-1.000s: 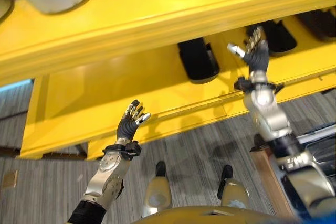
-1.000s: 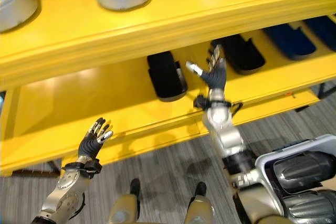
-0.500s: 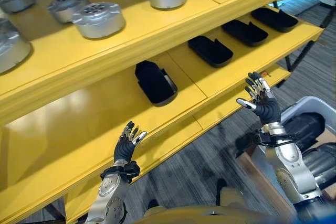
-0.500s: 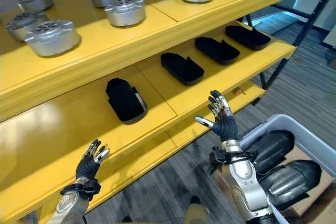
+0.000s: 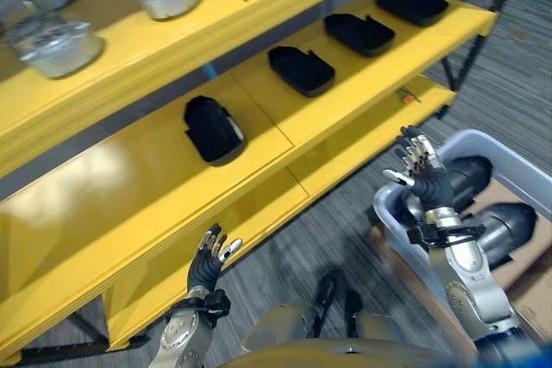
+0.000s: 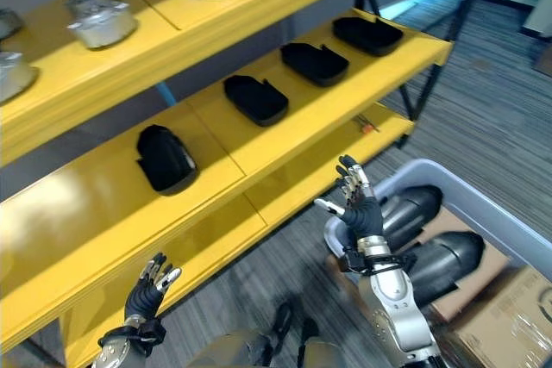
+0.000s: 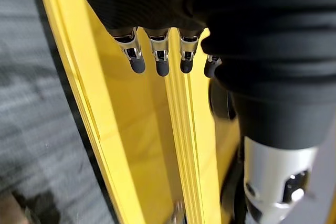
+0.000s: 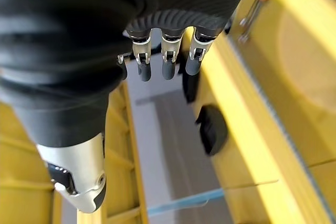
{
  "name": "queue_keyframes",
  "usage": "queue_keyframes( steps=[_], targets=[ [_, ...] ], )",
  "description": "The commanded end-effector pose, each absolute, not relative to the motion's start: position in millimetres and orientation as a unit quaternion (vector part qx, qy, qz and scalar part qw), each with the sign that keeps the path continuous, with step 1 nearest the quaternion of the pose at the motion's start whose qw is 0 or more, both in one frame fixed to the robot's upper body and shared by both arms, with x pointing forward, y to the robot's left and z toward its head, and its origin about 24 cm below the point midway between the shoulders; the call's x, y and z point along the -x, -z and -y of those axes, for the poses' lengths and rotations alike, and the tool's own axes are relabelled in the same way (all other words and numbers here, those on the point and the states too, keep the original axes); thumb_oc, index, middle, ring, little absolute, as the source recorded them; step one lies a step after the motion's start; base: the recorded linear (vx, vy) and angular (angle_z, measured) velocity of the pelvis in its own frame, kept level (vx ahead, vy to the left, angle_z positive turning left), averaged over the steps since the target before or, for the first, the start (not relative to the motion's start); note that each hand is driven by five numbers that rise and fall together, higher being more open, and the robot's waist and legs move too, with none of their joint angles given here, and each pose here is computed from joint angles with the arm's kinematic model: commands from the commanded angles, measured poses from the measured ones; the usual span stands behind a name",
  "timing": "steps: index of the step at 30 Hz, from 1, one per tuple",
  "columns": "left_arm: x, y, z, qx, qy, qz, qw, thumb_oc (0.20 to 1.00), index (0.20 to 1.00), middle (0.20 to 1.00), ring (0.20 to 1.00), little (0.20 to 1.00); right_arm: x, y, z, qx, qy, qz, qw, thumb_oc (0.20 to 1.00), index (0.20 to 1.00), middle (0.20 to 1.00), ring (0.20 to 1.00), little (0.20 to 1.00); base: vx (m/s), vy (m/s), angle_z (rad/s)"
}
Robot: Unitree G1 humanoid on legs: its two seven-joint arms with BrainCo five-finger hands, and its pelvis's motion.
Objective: Move parts from the plastic box to the shelf.
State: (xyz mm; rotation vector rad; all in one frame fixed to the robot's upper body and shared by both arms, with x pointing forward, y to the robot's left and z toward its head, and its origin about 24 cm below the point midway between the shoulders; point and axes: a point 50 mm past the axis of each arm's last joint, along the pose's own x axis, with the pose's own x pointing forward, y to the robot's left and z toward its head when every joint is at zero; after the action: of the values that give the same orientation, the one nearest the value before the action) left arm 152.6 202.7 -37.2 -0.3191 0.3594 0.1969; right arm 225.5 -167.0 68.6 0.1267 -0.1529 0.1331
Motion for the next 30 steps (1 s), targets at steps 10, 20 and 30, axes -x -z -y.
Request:
queue_keyframes(
  steps=[10, 20, 30],
  targets=[
    [-158.7, 15.7, -222.4, 0.111, -0.087, -0.13, 0.981, 1.0, 1.0, 1.0, 1.0, 1.0, -218.0, -86.1, 165.5, -0.092, -0.087, 0.115, 0.985, 1.0, 1.0, 1.0, 1.0, 1.0, 0.09, 0.067, -0.32],
    [-155.6, 8.9, -241.3, 0.113, -0.135, -0.114, 0.978, 1.0, 1.0, 1.0, 1.0, 1.0, -239.6, -91.3, 139.3, -0.099, -0.128, 0.12, 0.979, 1.0, 1.0, 1.0, 1.0, 1.0, -0.03, 0.011, -1.0],
    [-164.0, 14.3, -230.4, 0.114, -0.112, -0.123, 0.979, 1.0, 1.0, 1.0, 1.0, 1.0, -230.5, -95.7, 163.5, -0.07, -0.087, 0.132, 0.985, 1.0, 1.0, 1.0, 1.0, 1.0, 0.11, -0.162, -0.3]
  ],
)
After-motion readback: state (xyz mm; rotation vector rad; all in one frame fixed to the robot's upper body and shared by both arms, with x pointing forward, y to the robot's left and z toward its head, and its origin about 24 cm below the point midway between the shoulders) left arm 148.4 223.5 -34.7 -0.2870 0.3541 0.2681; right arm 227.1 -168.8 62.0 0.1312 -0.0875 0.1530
